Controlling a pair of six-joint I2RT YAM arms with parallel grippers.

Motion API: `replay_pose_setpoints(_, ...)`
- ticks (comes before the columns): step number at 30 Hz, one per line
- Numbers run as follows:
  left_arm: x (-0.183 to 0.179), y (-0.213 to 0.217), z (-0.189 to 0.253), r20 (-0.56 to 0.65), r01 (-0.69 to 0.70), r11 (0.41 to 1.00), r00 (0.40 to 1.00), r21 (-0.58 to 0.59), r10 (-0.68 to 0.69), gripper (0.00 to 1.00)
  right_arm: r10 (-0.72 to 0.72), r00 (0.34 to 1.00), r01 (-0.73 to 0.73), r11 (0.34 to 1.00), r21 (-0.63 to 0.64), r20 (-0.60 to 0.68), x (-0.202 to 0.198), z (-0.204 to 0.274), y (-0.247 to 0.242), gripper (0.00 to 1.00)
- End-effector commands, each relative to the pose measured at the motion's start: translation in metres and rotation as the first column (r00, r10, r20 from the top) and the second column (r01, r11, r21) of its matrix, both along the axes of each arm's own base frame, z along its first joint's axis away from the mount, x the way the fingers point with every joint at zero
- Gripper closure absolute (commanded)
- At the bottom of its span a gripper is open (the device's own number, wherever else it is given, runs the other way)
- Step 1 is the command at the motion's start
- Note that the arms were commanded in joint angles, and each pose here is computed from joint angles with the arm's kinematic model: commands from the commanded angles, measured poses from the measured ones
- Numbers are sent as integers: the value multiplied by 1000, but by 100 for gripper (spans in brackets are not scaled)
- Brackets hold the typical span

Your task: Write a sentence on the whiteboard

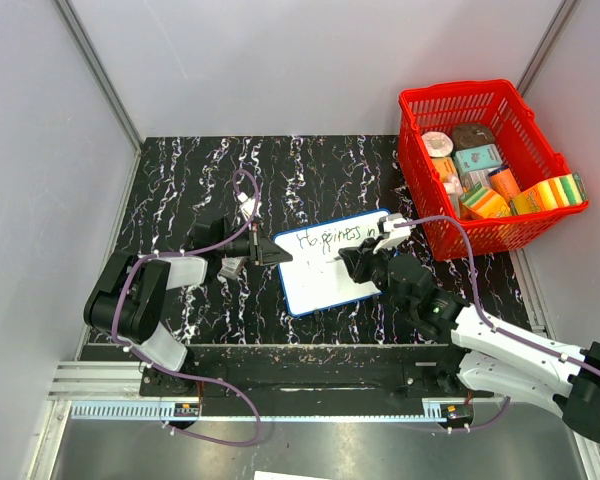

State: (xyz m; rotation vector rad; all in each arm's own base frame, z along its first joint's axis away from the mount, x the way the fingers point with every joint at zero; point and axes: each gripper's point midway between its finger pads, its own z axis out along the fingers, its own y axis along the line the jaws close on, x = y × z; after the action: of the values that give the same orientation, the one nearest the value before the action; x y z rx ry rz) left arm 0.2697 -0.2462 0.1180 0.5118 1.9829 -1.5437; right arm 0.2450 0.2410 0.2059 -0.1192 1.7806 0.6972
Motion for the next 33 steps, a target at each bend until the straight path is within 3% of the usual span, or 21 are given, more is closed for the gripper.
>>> replay_pose_setpoints(1,18,5,-12,109,-80,994,991,73,72,100,12,1000,-12,1000,2,26,2,9,2,100)
replay_pose_setpoints(33,18,5,-12,108,-77,994,992,73,69,100,-41,999,41,999,-12,24,23,6,15,100)
